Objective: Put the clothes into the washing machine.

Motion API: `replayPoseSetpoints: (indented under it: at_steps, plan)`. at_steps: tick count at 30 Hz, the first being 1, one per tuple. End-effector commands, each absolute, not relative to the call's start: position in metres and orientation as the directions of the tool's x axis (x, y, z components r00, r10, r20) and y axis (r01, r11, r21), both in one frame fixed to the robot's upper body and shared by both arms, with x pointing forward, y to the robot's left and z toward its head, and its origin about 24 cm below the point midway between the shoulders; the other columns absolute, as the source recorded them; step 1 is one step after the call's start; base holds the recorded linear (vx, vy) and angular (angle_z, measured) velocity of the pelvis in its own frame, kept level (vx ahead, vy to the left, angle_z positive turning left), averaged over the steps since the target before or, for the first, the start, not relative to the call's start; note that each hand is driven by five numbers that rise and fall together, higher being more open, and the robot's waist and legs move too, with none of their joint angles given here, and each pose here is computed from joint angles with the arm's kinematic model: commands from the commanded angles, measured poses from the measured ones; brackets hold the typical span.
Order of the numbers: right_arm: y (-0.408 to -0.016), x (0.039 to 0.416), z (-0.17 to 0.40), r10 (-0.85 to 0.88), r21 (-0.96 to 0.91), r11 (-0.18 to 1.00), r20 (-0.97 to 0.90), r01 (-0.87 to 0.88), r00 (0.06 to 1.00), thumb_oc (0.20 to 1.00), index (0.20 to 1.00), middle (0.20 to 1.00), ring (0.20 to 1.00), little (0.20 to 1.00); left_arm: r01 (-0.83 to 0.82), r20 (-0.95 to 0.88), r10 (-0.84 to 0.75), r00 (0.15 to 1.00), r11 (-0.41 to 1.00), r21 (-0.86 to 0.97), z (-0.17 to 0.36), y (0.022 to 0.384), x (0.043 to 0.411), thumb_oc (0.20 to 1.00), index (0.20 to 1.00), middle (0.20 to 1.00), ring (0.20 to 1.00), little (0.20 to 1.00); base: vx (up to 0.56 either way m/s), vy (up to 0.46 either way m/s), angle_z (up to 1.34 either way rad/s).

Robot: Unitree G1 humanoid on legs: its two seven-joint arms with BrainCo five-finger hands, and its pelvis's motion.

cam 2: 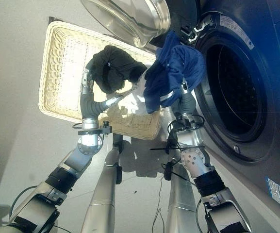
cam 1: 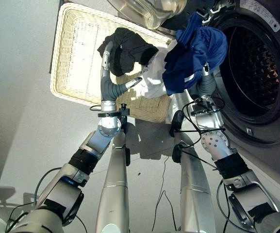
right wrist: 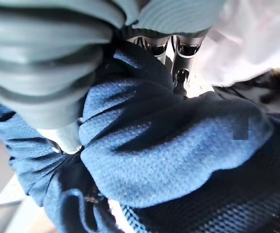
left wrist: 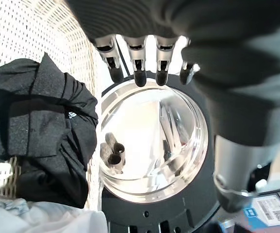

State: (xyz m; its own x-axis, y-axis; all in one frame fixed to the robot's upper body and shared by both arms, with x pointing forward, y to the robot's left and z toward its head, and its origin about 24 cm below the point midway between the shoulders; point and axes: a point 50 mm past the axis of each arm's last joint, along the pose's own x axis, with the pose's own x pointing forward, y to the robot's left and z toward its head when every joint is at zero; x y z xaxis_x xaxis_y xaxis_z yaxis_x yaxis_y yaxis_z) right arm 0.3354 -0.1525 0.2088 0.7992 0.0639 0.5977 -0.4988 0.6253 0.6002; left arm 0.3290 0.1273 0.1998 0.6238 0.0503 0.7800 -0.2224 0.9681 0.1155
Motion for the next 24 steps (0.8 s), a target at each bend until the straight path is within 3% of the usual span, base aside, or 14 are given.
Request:
replayPoseSetpoints:
  at_steps: [1, 9, 14, 21, 23, 24]
  plan:
    - [-0.172, 0.326, 0.229, -0.041, 0.602, 0.615, 0.670, -0.509, 0.742, 0.200, 0.200, 0.200, 0.200, 0.200, -0.264, 0.821, 0.133, 0.556, 0.964, 0.022, 0.217, 0.145, 0.329, 1.000, 1.000, 1.000, 1.000, 1.000, 0.00, 0.000, 0.00]
    - [-0.227, 0.361, 0.178, -0.186, 0.765, 0.617, 0.371, -0.186, 0.910, 0.200, 0.200, 0.200, 0.200, 0.200, -0.361, 0.776, 0.197, 0.599, 0.931, 0.042, 0.208, 0.166, 0.347, 1.000, 1.000, 1.000, 1.000, 1.000, 0.00, 0.000, 0.00]
    - [-0.249, 0.375, 0.159, -0.251, 0.794, 0.608, 0.211, -0.016, 0.945, 0.200, 0.200, 0.200, 0.200, 0.200, -0.398, 0.761, 0.178, 0.624, 0.910, 0.114, 0.204, 0.164, 0.358, 1.000, 1.000, 1.000, 1.000, 1.000, 0.00, 0.000, 0.00]
    - [-0.295, 0.384, 0.175, -0.436, 0.771, 0.593, 0.065, 0.232, 0.898, 0.200, 0.200, 0.200, 0.200, 0.200, -0.449, 0.731, 0.167, 0.662, 0.869, 0.208, 0.206, 0.169, 0.372, 1.000, 1.000, 1.000, 1.000, 1.000, 0.00, 0.006, -0.03]
    - [-0.318, 0.379, 0.195, -0.538, 0.799, 0.534, 0.069, 0.277, 0.840, 0.200, 0.200, 0.200, 0.200, 0.200, -0.463, 0.724, 0.171, 0.668, 0.857, 0.225, 0.204, 0.174, 0.372, 1.000, 1.000, 1.000, 1.000, 1.000, 0.00, 0.000, 0.00]
    - [-0.341, 0.368, 0.218, -0.650, 0.843, 0.456, 0.097, 0.285, 0.754, 0.200, 0.200, 0.200, 0.200, 0.200, -0.484, 0.725, 0.170, 0.667, 0.839, 0.249, 0.198, 0.182, 0.370, 1.000, 1.000, 1.000, 1.000, 1.000, 0.00, 0.000, 0.00]
